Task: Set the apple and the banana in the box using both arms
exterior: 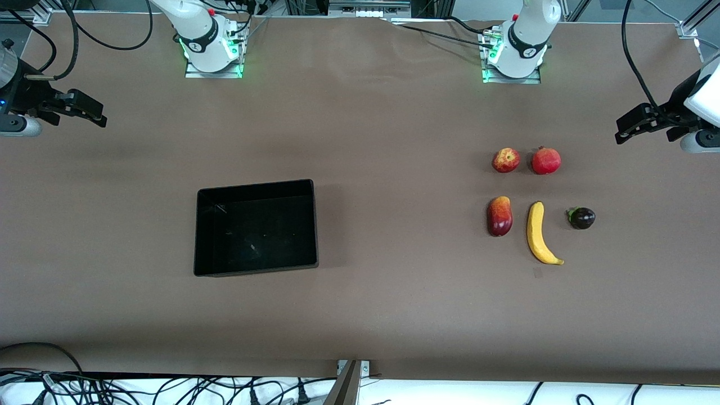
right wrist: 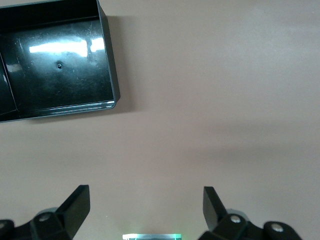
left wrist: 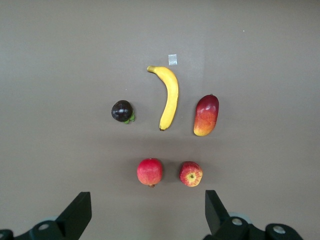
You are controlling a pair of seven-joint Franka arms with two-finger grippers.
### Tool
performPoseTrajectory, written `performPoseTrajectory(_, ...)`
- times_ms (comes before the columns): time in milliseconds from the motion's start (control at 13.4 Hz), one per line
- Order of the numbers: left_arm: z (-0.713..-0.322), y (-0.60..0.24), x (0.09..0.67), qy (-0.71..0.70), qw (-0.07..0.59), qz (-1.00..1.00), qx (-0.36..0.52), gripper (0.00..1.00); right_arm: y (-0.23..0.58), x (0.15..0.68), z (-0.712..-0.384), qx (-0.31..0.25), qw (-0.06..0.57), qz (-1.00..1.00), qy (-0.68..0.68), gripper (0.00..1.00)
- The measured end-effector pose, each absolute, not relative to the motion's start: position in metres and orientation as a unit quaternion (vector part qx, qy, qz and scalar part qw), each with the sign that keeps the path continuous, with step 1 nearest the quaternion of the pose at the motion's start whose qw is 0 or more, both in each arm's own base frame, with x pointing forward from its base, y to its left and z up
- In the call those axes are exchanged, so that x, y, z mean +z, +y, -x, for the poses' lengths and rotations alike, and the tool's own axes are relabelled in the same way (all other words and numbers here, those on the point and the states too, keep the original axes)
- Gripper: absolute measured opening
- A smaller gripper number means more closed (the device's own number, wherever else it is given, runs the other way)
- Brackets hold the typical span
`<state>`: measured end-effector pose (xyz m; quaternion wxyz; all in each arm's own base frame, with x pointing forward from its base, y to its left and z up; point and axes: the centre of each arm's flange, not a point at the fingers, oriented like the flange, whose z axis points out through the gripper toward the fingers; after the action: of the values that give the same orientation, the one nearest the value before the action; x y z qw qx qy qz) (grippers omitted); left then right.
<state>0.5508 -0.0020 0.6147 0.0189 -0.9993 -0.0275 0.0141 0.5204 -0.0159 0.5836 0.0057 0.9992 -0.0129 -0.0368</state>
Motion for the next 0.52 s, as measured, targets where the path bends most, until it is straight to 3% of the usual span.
performPoseTrajectory(521, -0.5522, -0.0019, 0.6152, -0.028, 0.019, 0.999, 0.009, 1.0, -0.0098, 0.5877, -0.5222, -0.034, 0.006, -0.999, -0.007, 1.0)
